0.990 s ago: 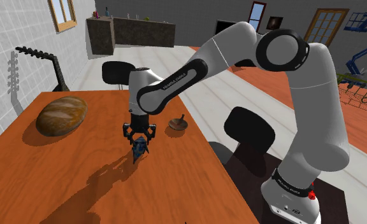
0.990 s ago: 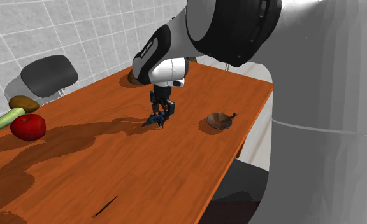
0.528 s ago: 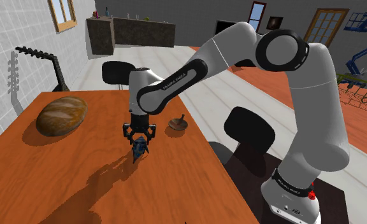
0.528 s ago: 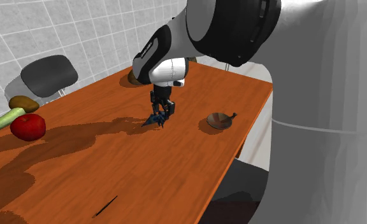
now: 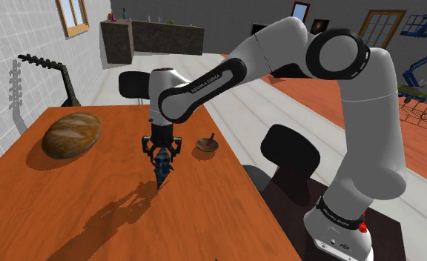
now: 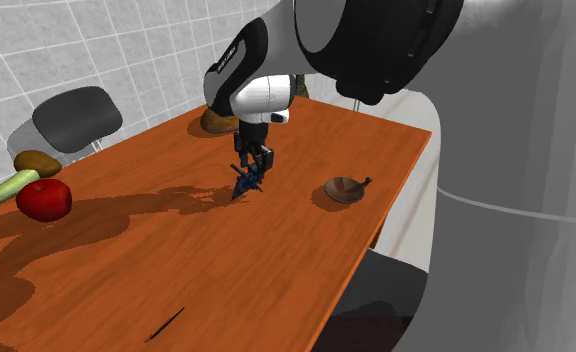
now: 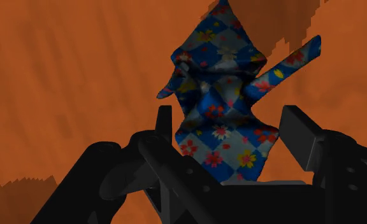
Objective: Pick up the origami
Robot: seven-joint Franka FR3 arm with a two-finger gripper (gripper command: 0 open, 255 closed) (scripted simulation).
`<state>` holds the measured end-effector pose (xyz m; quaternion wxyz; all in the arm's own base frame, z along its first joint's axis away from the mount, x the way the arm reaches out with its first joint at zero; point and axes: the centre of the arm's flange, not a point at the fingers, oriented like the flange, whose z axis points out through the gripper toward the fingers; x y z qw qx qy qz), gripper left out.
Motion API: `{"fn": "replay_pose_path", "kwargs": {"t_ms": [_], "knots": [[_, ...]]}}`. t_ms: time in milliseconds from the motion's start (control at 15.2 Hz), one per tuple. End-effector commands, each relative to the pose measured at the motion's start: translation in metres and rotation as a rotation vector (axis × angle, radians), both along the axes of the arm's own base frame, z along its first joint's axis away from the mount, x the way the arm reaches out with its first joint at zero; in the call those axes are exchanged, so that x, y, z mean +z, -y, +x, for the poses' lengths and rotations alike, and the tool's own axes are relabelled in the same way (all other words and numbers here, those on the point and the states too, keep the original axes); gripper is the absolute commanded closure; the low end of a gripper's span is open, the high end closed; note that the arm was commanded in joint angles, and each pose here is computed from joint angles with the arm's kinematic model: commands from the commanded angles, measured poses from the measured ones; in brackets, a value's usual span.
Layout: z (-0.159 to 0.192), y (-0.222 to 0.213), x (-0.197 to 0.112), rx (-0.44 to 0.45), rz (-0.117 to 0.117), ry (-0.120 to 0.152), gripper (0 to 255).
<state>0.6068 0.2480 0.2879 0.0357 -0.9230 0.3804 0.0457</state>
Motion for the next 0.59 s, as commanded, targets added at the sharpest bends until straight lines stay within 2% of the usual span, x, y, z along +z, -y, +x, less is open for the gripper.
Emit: {"fn": "replay_pose_path", "kwargs": {"t_ms": [0,396,528], "knots": [[-0.001,0.000,0.010,0.000,0.000,0.000,255],[-0.001,0.000,0.042,0.000,0.000,0.000,255],[-0.001,0.000,0.043,0.000,0.000,0.000,255]]}}
